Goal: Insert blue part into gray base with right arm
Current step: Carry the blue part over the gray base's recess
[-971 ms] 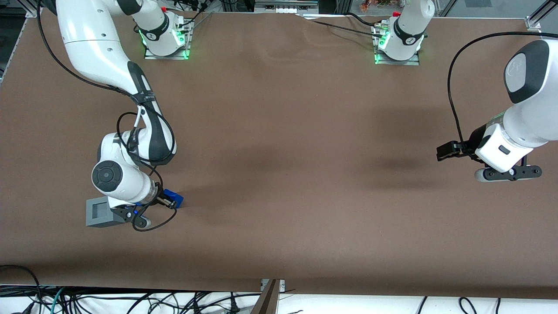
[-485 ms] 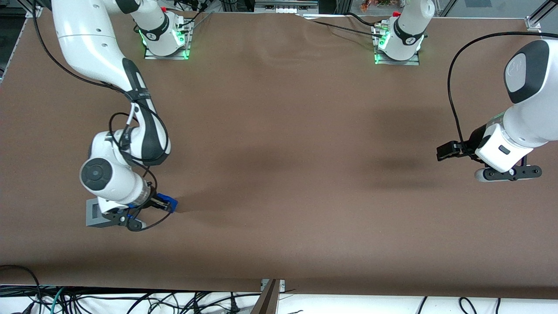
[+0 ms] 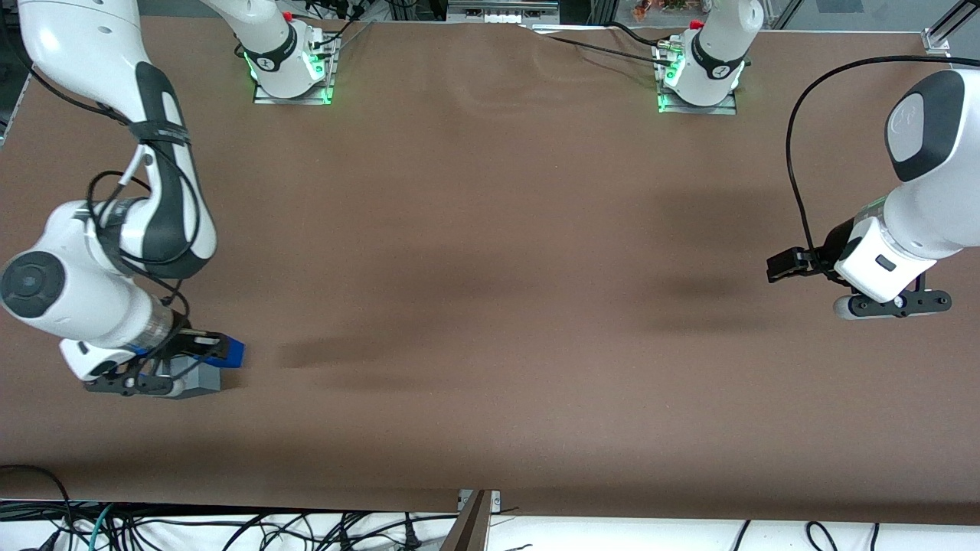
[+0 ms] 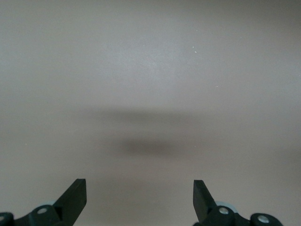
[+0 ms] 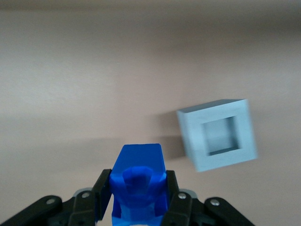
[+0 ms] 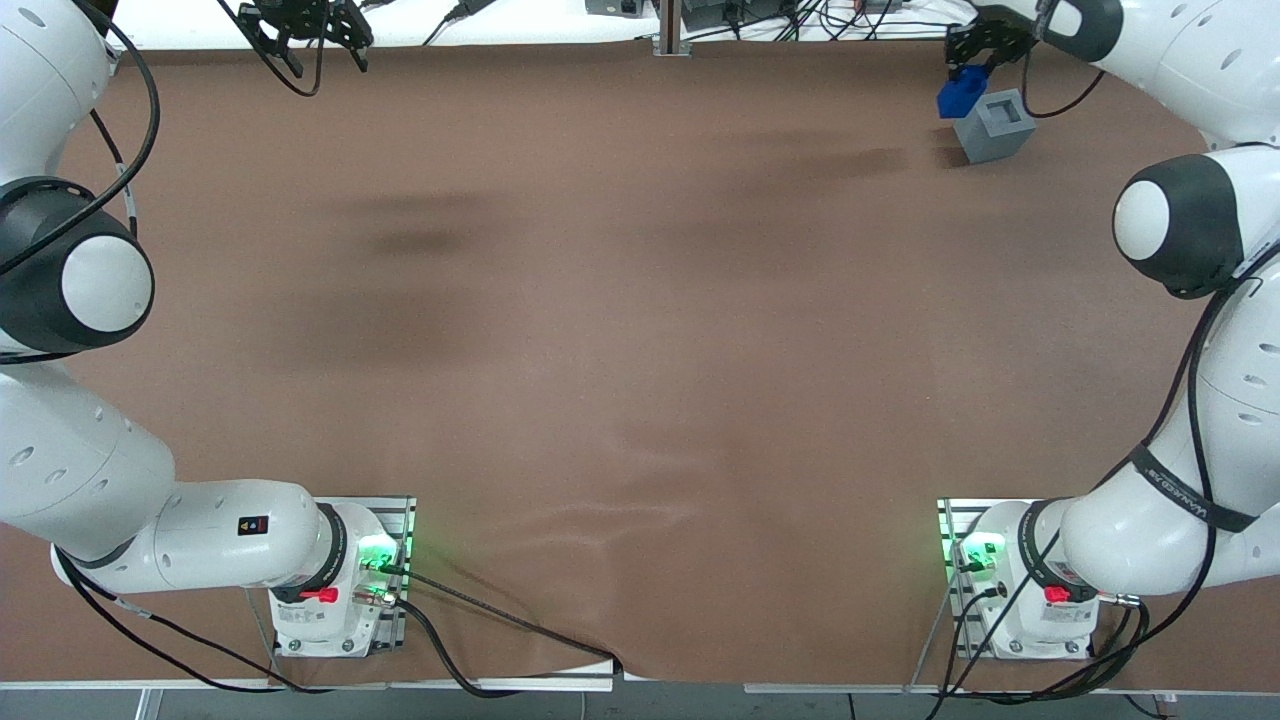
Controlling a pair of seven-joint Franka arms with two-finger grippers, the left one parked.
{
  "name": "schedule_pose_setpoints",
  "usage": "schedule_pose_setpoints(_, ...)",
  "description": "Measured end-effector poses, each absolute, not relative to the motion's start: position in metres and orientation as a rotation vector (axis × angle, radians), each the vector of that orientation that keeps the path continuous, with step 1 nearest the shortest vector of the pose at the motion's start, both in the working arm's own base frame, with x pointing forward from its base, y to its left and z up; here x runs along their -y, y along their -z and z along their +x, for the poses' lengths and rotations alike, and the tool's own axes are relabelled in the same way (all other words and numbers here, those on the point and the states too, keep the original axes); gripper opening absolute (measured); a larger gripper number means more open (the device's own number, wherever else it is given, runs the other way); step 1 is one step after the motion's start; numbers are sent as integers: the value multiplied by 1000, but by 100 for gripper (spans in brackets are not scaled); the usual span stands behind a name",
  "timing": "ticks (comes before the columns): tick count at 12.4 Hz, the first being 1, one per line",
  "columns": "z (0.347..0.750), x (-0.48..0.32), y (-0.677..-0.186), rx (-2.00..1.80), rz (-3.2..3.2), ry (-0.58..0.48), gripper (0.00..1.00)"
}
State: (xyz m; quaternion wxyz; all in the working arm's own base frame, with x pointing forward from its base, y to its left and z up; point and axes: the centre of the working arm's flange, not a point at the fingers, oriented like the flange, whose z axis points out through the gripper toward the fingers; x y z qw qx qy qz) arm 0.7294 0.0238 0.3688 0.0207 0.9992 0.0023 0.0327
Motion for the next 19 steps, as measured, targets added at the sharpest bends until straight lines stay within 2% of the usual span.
schedule_pose_setpoints(6, 729, 61, -361, -231, 3059, -97, 50)
schedule_pose_setpoints(13, 739, 59, -331, -318, 3047, -152, 50)
schedule_pose_setpoints(19, 738, 78, -326, -270, 3094, -172, 50)
